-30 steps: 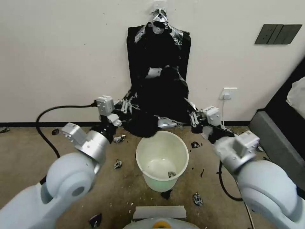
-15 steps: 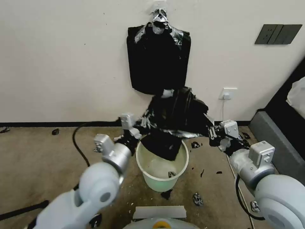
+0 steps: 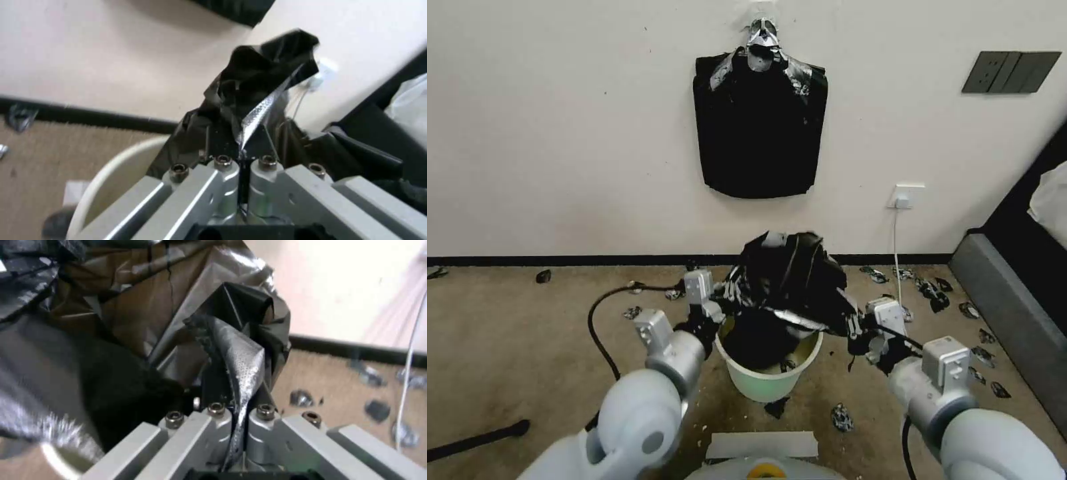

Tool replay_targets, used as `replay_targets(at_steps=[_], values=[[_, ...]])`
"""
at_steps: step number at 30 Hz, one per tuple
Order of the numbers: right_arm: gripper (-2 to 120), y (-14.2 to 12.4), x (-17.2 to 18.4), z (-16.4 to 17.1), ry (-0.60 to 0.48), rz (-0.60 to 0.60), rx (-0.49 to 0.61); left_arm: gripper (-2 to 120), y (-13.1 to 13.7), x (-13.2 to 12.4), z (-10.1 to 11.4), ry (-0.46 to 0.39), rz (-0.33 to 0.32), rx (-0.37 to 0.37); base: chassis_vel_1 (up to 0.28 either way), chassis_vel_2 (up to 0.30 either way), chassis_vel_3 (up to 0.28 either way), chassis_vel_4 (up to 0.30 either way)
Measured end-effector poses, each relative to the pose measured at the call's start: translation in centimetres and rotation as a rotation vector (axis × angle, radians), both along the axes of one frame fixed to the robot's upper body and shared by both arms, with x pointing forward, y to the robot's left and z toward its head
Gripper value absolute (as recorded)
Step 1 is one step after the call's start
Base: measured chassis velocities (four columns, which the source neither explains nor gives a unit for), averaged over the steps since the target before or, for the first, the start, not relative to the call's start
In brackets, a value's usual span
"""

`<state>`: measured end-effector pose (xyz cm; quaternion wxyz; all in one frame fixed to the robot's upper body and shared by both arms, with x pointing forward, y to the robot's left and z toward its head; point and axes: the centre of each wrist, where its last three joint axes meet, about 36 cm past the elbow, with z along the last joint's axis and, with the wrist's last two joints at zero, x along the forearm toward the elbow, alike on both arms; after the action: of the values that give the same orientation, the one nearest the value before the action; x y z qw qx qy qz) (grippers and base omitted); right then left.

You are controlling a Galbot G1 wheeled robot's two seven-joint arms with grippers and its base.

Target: Place a trash bag onto the trash bin.

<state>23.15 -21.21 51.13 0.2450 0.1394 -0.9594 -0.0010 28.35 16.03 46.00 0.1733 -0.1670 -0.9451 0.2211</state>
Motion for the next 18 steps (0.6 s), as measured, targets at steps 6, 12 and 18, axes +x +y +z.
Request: replay_targets(at_steps=[6, 12, 18], values=[[0, 0.5, 0.4, -2.4, 0.087, -0.044, 0.035, 0, 0.4, -0.9, -1.6, 0.052, 0.052, 0.017, 0.000, 0.000, 0.000, 0.000], [0, 1.4, 1.7, -4.8, 0.178, -0.101, 0.108, 0, 0.6, -2.0, -2.8, 0.091, 0.078, 0.039, 0.000, 0.000, 0.000, 0.000], [0, 2.0, 1.8, -5.0, 0.227, -0.130, 0.164, 0, 0.2, -3.4, -3.6, 0.135, 0.099, 0.043, 0.000, 0.000, 0.000, 0.000]])
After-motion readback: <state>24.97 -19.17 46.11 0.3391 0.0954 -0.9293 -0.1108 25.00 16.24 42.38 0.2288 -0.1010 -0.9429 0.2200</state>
